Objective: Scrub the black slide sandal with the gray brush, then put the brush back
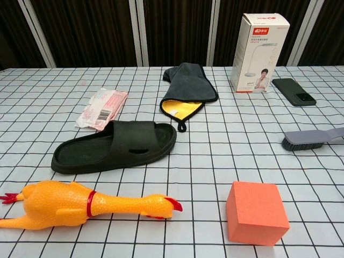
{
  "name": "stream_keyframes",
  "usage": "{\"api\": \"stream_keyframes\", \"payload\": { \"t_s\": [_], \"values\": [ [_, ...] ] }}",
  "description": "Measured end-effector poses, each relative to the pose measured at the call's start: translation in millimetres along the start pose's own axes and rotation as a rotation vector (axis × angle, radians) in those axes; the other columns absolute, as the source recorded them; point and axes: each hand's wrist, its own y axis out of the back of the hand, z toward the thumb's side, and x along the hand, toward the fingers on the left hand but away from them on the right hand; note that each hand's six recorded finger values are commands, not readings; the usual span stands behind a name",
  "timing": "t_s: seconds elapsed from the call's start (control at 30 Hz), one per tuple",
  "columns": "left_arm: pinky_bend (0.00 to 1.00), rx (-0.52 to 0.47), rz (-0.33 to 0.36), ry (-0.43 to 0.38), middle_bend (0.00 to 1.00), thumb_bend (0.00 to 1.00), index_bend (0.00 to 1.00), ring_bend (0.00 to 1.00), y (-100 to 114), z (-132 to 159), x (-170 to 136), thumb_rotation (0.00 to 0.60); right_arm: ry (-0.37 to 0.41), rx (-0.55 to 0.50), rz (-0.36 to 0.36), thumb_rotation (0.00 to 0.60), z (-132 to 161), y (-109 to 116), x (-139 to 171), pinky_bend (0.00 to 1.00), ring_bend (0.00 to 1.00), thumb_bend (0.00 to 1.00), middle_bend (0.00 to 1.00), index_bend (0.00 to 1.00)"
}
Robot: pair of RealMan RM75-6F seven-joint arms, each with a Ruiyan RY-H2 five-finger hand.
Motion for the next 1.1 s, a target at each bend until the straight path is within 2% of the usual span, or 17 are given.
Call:
{"api": "stream_keyframes", "payload": {
  "t_s": [0.27, 0.5, 0.7, 0.93, 1.1],
  "values": [
    [0.04, -0.028, 0.022, -0.042, 0.00, 0.07, 0.00, 0.00, -0.1, -0.2, 3.7, 0.600, 0.015, 0.007, 0.024, 0.600, 5.0, -4.4, 0.2, 0.00, 0.00, 0.35, 0.00, 0.00],
    [0.04, -0.017, 0.024, -0.056, 0.00, 0.07, 0.00, 0.00, -2.6, 3.1, 9.7, 0.600, 0.068, 0.021, 0.051, 0.600, 14.2, -11.6, -9.8, 0.00, 0.00, 0.35, 0.00, 0.02],
    [0.04, 0.040, 0.025, -0.049, 0.00, 0.07, 0.00, 0.00, -6.5, 8.0, 16.0, 0.600, 0.134, 0.078, 0.093, 0.600, 25.8, -17.1, -49.0, 0.00, 0.00, 0.35, 0.07, 0.08],
    [0.04, 0.077, -0.044, 0.005, 0.00, 0.07, 0.00, 0.00, -24.2, 3.8, 31.7, 0.600, 0.218, 0.124, 0.121, 0.600, 47.9, -24.7, -105.6, 0.00, 0.00, 0.35, 0.09, 0.12],
    [0.04, 0.092, -0.049, 0.026, 0.00, 0.07, 0.00, 0.00, -28.2, 2.9, 39.1, 0.600, 0.260, 0.156, 0.153, 0.600, 61.9, -36.9, -135.6, 0.00, 0.00, 0.35, 0.14, 0.19]
  ]
}}
